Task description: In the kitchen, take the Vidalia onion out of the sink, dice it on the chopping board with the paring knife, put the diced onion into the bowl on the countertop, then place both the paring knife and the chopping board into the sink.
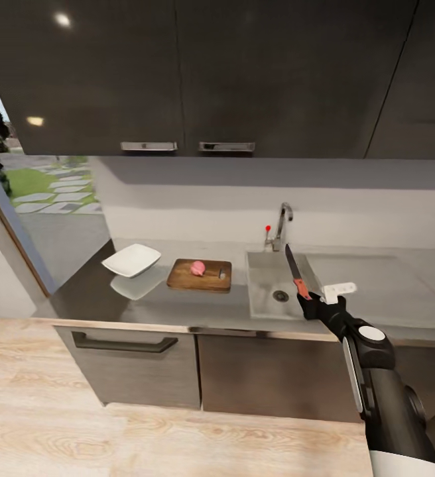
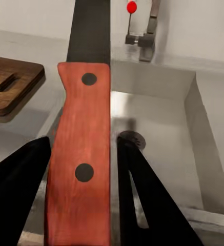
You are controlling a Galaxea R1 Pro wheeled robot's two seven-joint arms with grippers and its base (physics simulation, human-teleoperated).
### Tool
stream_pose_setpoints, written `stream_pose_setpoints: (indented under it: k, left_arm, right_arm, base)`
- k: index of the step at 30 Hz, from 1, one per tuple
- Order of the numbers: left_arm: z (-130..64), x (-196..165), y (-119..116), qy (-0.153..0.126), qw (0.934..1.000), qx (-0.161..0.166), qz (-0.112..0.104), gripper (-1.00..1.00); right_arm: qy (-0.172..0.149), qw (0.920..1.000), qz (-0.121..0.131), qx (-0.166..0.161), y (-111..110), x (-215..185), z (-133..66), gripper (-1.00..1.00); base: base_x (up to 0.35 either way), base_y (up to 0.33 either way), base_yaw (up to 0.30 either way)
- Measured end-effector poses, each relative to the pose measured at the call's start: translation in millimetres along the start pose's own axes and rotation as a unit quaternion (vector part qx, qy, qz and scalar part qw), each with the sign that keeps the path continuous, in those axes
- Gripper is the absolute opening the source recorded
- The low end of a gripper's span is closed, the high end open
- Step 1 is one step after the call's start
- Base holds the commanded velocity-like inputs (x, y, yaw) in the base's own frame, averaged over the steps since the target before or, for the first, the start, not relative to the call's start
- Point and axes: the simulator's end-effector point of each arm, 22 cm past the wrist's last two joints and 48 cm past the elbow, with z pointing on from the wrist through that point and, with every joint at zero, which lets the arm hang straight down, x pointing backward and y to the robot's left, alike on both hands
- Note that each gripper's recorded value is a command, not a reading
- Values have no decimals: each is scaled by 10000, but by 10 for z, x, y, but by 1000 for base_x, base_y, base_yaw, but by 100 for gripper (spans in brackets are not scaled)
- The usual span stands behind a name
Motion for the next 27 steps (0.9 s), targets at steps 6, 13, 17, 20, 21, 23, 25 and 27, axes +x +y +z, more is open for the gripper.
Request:
stream_pose_setpoints:
  k: [6,13,17,20,21,23,25,27]
  left_arm:
    - [-1,5,-4,4,10000,2,-2,100]
    - [-1,10,-4,10,10000,0,-2,100]
    - [-2,10,-3,9,10000,-3,-2,100]
    - [-1,10,-3,10,10000,-2,-2,100]
    - [-2,11,-3,11,10000,-2,-2,100]
    - [-2,12,-4,12,10000,-1,-2,100]
    - [-1,7,-3,5,10000,-2,-2,100]
    - [-1,2,-3,-1,10000,-3,-2,100]
  right_arm:
    - [-12,10000,-23,26,-14,-6,-1,-100]
    - [-19,9968,-635,486,-32,-65,21,-100]
    - [-90,9945,-790,683,-7,-126,25,-100]
    - [-221,9910,-1036,813,171,-226,34,-100]
    - [-247,9902,-1084,843,200,-245,33,-100]
    - [-349,9864,-1240,1019,263,-316,16,-100]
    - [-446,9822,-1330,1250,285,-380,-12,-100]
    - [-501,9806,-1390,1285,357,-410,-21,-100]
  base:
    - [122,280,1]
    - [133,278,0]
    - [147,273,0]
    - [149,272,0]
    - [149,272,0]
    - [150,272,0]
    - [150,271,0]
    - [150,271,0]
